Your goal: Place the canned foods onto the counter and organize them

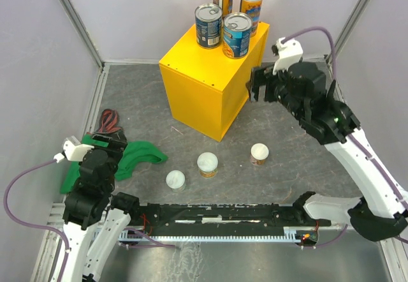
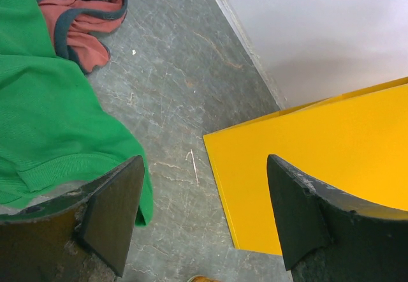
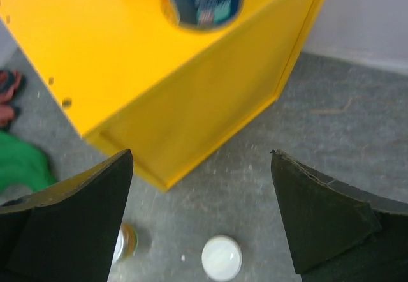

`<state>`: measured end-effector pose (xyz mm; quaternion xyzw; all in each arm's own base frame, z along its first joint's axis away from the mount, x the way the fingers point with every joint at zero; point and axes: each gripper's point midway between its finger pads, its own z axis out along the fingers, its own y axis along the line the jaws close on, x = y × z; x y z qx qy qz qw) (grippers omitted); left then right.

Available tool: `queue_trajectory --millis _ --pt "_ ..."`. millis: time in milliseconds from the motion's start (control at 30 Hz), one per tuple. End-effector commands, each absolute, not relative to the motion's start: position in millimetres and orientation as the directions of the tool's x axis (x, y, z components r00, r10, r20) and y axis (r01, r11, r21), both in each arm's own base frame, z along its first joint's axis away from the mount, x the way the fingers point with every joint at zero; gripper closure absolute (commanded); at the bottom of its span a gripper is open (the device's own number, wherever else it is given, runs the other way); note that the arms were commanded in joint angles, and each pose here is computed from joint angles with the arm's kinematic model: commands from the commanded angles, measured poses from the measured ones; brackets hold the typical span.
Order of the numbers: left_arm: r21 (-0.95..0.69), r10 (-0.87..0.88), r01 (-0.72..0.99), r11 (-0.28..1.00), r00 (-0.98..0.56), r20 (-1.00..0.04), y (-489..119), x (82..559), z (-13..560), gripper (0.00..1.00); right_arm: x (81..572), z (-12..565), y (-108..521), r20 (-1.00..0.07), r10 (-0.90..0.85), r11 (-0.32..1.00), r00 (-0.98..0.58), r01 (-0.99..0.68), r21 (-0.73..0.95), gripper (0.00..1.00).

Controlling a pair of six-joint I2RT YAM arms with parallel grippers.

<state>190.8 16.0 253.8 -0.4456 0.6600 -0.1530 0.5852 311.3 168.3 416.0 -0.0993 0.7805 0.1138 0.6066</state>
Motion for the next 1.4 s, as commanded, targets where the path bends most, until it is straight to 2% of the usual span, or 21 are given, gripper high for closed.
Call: queue_trajectory --millis 0,300,633,967,1133,1300,1367 --pt "-0.773 -0.797 -0.357 0.525 0.111 -0.593 9 201 265 0.17 278 378 182 -0.944 -0.051 0.923 -0.327 -0.377 0.081 0.04" --pt "-0.783 -0.810 -0.332 0.526 0.083 -0.580 2 200 264 0.17 223 294 216 -0.863 -0.216 0.836 -0.457 -0.543 0.078 0.04" --pt "-0.790 -0.817 -0.327 0.519 0.079 -0.571 1 198 261 0.17 190 227 234 -0.784 -0.300 0.798 -0.543 -0.593 0.105 0.04" --pt "-0.790 -0.817 -0.324 0.520 0.082 -0.571 2 196 264 0.17 161 181 264 -0.731 -0.481 0.678 -0.483 -0.734 0.039 0.03" --pt "-0.787 -0.814 -0.324 0.525 0.077 -0.575 1 197 266 0.17 156 167 276 -0.720 -0.511 0.651 -0.469 -0.758 0.032 0.03" --pt "-0.783 -0.812 -0.324 0.531 0.069 -0.579 0 198 266 0.17 159 157 267 -0.696 -0.528 0.687 -0.488 -0.726 -0.012 0.01" --pt "-0.782 -0.813 -0.324 0.532 0.064 -0.579 -1 199 265 0.17 165 155 253 -0.691 -0.498 0.751 -0.524 -0.659 -0.041 0.00"
